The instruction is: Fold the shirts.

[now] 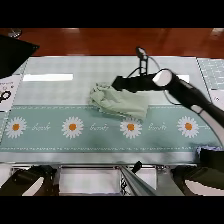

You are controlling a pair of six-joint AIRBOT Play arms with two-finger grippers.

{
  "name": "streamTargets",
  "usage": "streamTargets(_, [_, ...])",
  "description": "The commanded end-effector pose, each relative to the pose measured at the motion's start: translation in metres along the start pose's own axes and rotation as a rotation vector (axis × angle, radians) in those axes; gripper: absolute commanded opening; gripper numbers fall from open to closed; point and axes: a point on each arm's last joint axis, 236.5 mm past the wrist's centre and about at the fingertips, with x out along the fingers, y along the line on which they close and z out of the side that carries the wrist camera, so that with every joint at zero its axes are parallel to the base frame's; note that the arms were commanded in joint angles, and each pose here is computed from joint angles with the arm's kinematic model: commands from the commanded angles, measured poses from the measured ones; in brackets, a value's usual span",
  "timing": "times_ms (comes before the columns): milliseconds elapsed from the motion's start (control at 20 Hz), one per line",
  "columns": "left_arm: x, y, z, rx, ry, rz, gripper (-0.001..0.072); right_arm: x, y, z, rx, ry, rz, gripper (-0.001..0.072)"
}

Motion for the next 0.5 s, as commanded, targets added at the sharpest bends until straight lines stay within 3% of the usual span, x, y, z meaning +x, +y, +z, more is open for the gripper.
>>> streamTargets(0, [0.01,0.024,-0.018,0.012,0.053,0.078,0.0041,-0.105,-0.151,-0.046,-0.163,0.312,-0.518,0.0579])
streamTargets(50, [0.014,0.025,-0.022,0.007,0.067,0.079,0.0149,-0.128,-0.183,-0.064,-0.141,0.406,-0.586,0.058])
streamTargets(100, [0.017,0.027,-0.026,0.003,0.077,0.079,0.031,-0.133,-0.197,-0.082,-0.086,0.454,-0.557,0.0583])
streamTargets(150, [0.018,0.028,-0.028,0.001,0.087,0.08,0.0404,-0.129,-0.202,-0.098,0.01,0.459,-0.48,0.0596])
streamTargets(350, [0.021,0.029,-0.037,-0.003,0.13,0.079,0.0408,-0.08,-0.177,-0.099,0.402,0.195,-0.081,0.0608])
streamTargets(450, [0.022,0.029,-0.043,-0.006,0.154,0.078,0.0409,-0.06,-0.172,-0.097,0.49,0.119,-0.023,0.0608])
